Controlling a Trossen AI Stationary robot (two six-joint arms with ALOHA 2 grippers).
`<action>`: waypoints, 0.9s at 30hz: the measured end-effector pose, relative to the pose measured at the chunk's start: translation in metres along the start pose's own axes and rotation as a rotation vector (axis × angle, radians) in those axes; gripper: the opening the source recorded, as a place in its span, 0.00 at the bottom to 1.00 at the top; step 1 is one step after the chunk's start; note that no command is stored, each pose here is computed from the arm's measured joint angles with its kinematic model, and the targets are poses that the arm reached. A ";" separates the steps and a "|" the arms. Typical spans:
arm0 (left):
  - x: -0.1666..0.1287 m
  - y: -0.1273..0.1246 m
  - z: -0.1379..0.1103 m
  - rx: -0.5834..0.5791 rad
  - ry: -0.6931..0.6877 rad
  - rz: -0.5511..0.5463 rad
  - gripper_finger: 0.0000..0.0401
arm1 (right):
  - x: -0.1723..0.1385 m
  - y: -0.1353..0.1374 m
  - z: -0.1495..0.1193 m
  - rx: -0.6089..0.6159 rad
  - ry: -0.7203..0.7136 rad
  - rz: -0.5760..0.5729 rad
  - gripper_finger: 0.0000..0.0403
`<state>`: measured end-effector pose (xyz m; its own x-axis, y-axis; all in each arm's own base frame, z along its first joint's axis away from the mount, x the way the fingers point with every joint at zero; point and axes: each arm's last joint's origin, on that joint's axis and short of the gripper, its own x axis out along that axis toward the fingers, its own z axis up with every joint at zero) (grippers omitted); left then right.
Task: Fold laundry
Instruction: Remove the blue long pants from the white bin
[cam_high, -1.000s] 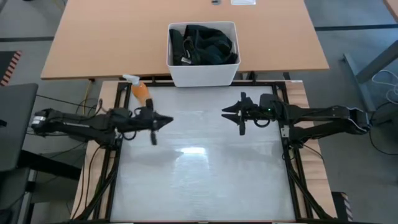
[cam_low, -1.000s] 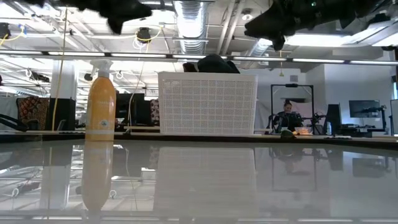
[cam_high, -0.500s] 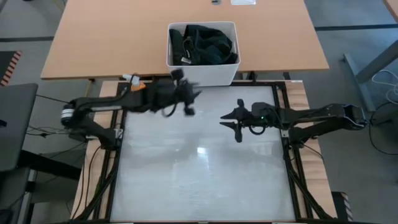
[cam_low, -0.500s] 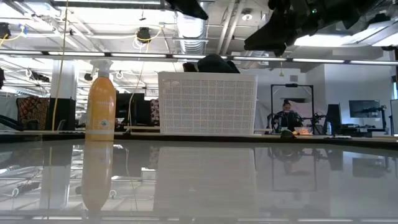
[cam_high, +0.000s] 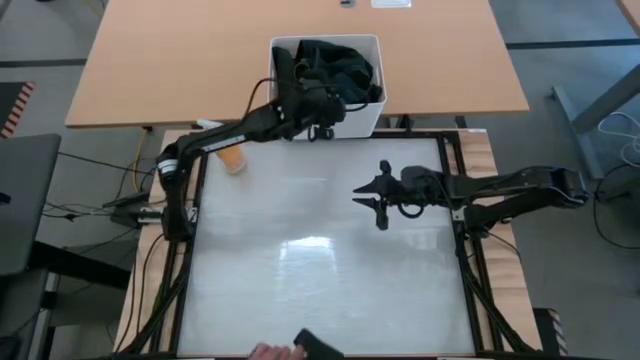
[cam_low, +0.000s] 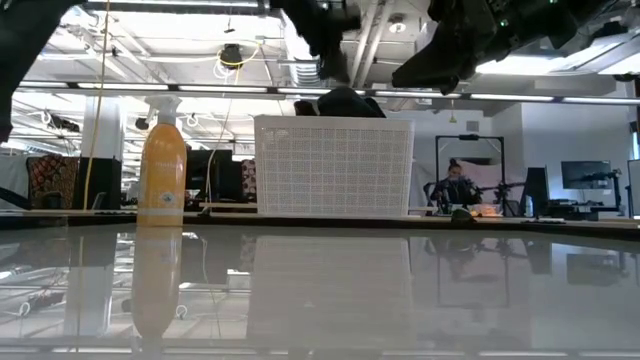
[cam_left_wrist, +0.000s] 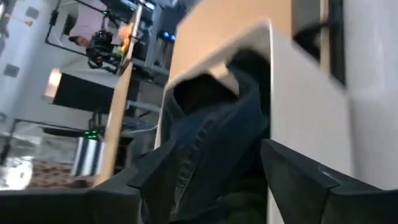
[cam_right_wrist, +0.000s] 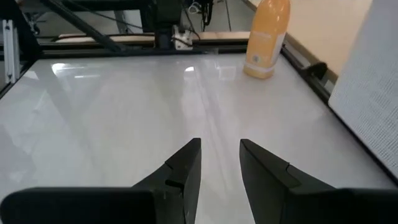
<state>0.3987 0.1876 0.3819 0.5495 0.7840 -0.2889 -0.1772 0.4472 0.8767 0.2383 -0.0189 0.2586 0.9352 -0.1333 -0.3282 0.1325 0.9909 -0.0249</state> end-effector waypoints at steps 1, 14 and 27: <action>0.006 -0.002 -0.004 0.029 0.015 -0.001 0.56 | 0.000 0.000 -0.001 0.000 0.009 0.002 0.34; 0.053 0.013 -0.053 -0.003 0.143 0.043 0.57 | 0.005 0.003 -0.008 -0.005 0.061 0.003 0.34; 0.046 0.022 -0.050 -0.181 0.110 0.043 0.03 | 0.006 0.001 -0.003 -0.005 0.015 -0.012 0.34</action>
<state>0.3787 0.2551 0.3691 0.4473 0.8421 -0.3014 -0.3484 0.4744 0.8084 0.2426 -0.0189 0.2538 0.9285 -0.1449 -0.3420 0.1419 0.9893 -0.0339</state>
